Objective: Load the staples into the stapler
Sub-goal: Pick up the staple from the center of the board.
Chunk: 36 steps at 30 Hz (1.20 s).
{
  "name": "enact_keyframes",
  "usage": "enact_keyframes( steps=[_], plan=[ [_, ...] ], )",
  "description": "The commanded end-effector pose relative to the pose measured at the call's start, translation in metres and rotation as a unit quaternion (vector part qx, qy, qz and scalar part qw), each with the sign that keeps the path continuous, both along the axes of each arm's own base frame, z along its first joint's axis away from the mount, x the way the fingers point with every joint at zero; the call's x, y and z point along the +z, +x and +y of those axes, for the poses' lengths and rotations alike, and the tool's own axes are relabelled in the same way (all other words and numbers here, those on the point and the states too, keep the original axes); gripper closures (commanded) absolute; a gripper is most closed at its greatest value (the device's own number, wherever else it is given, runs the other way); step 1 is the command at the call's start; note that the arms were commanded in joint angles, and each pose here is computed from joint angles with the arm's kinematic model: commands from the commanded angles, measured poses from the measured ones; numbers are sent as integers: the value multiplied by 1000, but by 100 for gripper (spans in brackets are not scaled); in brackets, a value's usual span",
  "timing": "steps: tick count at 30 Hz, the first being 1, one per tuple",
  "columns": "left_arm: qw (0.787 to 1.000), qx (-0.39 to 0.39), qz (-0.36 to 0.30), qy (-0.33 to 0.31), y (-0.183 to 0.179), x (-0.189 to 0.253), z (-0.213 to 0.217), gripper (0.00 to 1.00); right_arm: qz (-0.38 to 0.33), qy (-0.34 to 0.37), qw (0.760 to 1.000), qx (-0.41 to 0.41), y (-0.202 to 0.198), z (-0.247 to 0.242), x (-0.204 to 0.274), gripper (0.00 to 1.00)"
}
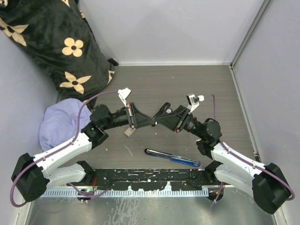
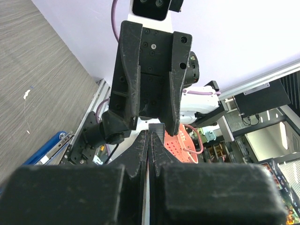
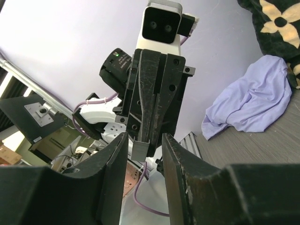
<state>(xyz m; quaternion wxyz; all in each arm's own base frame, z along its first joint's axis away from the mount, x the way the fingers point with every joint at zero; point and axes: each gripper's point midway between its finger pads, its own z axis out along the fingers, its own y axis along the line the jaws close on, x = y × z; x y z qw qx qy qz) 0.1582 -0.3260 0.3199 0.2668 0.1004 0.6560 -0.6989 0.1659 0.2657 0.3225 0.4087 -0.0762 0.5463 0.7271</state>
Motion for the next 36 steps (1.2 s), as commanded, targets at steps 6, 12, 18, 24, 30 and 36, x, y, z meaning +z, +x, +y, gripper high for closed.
enact_keyframes(
  steps=[6,12,18,24,30,36],
  plan=[
    [999,-12,-30,-28,-4,19,1,100,-45,52,998,16,-12,-6,34,64],
    [999,-12,-32,-31,-4,21,1,100,-41,44,998,12,-11,-6,30,66],
    [999,-11,-33,-33,-5,23,2,100,-36,34,999,10,-10,-5,25,65],
    [999,-10,-33,-34,-5,22,2,100,-33,29,999,9,-9,-4,22,67],
    [999,-10,-31,-34,-4,22,2,100,-32,26,999,7,-9,-4,22,71],
    [999,-9,-28,-32,-4,21,2,100,-35,29,999,5,-10,-5,24,75]
  ],
)
